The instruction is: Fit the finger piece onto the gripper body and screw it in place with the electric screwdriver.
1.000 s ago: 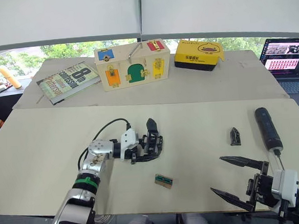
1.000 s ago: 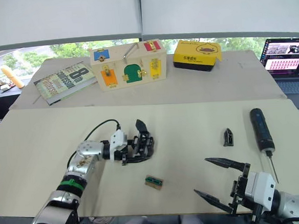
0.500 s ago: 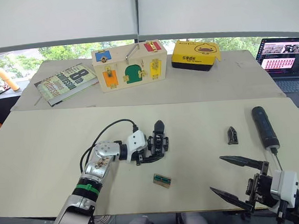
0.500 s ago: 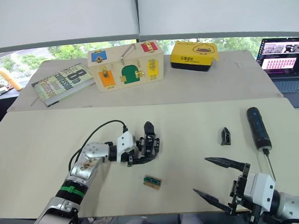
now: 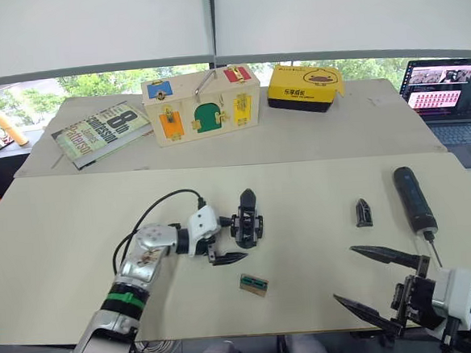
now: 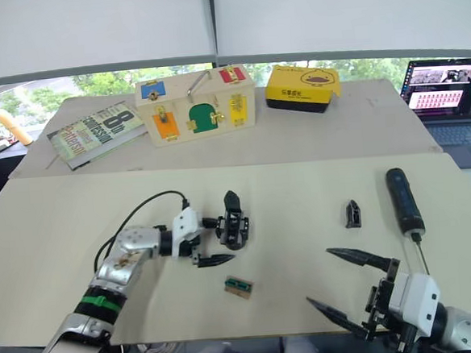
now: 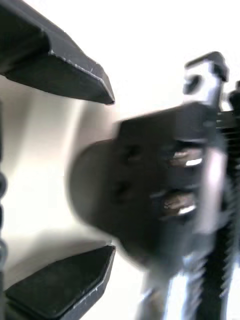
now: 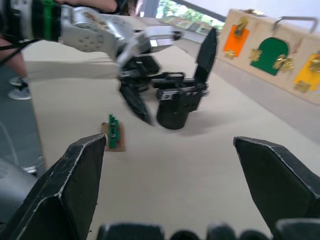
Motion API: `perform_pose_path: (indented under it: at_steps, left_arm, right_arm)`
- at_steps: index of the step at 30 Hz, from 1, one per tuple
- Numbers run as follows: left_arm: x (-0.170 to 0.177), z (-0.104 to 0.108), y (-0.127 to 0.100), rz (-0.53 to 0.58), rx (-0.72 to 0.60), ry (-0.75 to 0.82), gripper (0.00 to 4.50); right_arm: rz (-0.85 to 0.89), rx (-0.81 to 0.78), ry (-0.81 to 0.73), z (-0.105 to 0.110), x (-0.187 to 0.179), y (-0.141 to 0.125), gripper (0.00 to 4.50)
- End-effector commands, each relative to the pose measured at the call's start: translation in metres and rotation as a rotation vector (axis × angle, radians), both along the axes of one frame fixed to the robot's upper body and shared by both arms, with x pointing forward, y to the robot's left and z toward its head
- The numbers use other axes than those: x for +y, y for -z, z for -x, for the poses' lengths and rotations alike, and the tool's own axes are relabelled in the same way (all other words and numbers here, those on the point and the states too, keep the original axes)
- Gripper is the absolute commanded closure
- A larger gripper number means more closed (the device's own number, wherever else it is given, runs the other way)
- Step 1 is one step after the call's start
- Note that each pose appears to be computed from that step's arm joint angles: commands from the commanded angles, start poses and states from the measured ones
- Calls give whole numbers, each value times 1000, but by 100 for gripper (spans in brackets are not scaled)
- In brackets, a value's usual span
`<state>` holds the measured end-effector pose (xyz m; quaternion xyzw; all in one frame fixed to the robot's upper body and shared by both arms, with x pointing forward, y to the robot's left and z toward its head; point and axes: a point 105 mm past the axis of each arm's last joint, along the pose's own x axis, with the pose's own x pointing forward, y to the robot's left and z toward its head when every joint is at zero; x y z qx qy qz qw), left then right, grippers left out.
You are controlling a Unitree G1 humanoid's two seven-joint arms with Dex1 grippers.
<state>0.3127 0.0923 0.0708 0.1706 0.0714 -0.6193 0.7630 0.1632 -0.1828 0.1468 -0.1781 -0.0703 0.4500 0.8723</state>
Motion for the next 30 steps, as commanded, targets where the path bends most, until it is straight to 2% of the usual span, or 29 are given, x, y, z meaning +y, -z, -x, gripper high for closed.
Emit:
perform_pose_path:
  at_steps: [1,4,6,9,11,14,16,23,30]
  left_arm:
    - [35,13,-9,4,22,16,2]
    - [68,16,-24,6,1,-5,2]
    - [79,18,-53,80,-13,5,2]
    - [80,32,-82,76,-10,92,2]
    - [74,39,-99,116,10,122,2]
    - [65,51,-110,127,44,161,2]
    - [58,55,-120,166,32,174,2]
    - [42,59,-139,230,11,185,2]
    - [33,58,-143,244,-2,180,2]
  right_arm:
    - [-20,-48,75,4,-7,-16,0]
    - [-76,-68,243,2,-20,-23,0]
    - [-75,-31,381,-1,-32,-19,0]
    - [-92,64,437,6,-35,-6,0]
    - [-109,108,444,12,-35,0,0]
    - [-106,185,530,11,-44,9,0]
    - [-119,278,611,1,-51,14,0]
    - [-86,550,732,-41,-62,15,0]
    - [-24,776,808,-90,-65,7,0]
